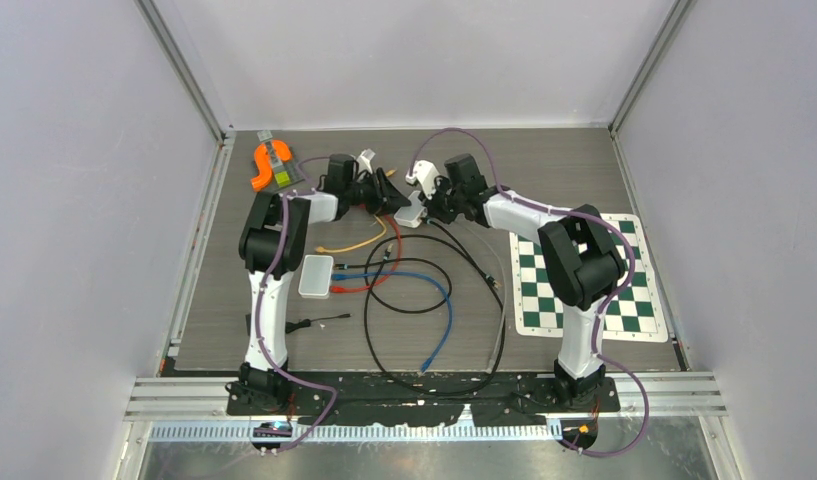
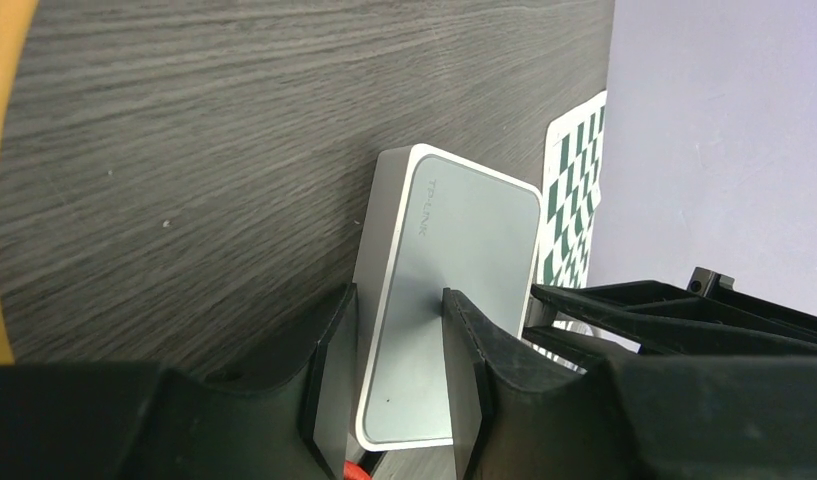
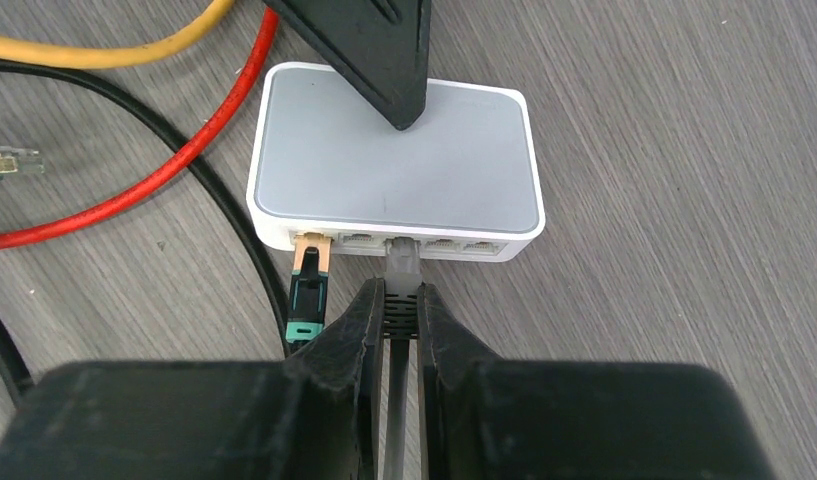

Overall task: Insert the plug into the switch port
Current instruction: Insert the connector into the switch port.

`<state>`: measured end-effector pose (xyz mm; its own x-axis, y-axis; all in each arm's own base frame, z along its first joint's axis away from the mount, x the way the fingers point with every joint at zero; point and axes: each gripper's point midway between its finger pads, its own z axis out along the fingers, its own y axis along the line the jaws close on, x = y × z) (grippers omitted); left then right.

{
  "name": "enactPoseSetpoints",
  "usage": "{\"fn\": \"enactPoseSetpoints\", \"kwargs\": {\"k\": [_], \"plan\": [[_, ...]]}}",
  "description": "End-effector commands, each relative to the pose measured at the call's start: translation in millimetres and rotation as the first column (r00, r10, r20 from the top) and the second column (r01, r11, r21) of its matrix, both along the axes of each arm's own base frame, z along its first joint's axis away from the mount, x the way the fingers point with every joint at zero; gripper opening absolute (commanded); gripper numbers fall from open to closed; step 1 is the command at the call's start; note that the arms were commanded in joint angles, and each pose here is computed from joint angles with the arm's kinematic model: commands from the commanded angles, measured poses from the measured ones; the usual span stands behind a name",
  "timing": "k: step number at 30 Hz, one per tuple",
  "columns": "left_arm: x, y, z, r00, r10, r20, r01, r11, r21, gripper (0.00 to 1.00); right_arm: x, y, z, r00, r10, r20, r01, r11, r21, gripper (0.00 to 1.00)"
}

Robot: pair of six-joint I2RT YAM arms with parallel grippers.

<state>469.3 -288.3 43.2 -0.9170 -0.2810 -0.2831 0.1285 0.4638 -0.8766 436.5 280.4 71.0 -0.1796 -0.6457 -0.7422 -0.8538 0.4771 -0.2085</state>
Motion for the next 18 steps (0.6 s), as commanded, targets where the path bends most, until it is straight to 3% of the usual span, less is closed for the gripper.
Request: {"fn": "enactPoseSetpoints", "kwargs": {"k": [1, 5, 10, 18], "plan": [[-116.3, -80.3, 100.3, 0.855, -0.518, 0.018, 0.51, 0.834, -0.21, 0.38, 3.4, 89.5, 81.8, 0.937, 0.178, 0.3, -0.276, 0.905, 0.325, 0.05], [-101.2, -70.2, 109.2, 0.87, -0.493, 0.015, 0.492, 0.865, -0.096, 0.44, 7.1, 66.8, 78.7, 0.955, 0.117, 0.274, -0.214, 0.909, 0.357, 0.05], [-77.6, -59.4, 128.0, 0.901, -0.434, 0.03, 0.434, 0.895, -0.106, 0.48, 18.7, 44.3, 86.1, 0.965, 0.006, 0.263, -0.113, 0.912, 0.394, 0.05], [-75.6, -36.6, 139.9, 0.913, -0.403, 0.059, 0.406, 0.911, -0.07, 0.56, 17.9, 21.2, 110.2, 0.941, -0.07, 0.331, -0.093, 0.887, 0.452, 0.05]]}}
